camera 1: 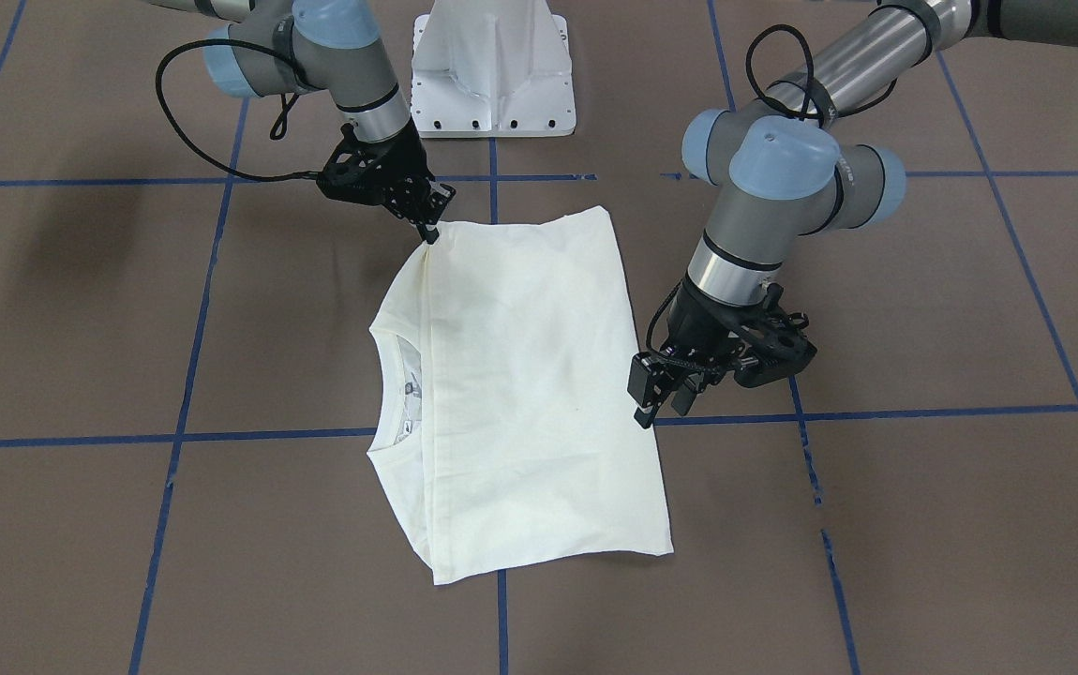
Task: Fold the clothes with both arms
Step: 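Lower both grippers to the shirt's edge nearest the robot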
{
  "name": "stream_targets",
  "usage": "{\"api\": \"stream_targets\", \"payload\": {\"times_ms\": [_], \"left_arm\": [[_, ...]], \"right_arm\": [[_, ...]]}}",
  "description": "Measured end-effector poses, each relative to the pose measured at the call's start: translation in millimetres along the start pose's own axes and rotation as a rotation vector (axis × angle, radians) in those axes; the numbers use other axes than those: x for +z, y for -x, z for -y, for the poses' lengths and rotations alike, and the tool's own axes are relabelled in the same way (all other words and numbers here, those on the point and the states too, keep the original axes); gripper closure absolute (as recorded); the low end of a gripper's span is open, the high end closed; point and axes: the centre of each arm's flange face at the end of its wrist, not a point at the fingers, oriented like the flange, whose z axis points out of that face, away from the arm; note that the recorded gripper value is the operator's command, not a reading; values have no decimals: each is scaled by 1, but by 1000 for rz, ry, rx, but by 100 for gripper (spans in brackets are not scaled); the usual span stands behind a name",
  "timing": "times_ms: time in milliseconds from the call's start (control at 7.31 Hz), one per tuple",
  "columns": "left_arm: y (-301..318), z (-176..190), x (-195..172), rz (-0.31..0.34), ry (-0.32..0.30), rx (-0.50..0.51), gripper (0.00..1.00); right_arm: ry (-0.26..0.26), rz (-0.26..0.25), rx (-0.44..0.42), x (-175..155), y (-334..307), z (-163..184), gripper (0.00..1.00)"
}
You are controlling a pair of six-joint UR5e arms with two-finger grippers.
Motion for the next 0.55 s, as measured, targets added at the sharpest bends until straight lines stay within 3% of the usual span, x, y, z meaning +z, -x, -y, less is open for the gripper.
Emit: {"api": "stream_targets", "payload": {"times_ms": [274,547], "left_arm": [[2,-109,-24,-5,93,-136,39],[17,-196,-49,67,155,-212,39]], "right_arm": [[5,15,2,-23,3,1,100],[6,12,2,-32,2,1,100]]}}
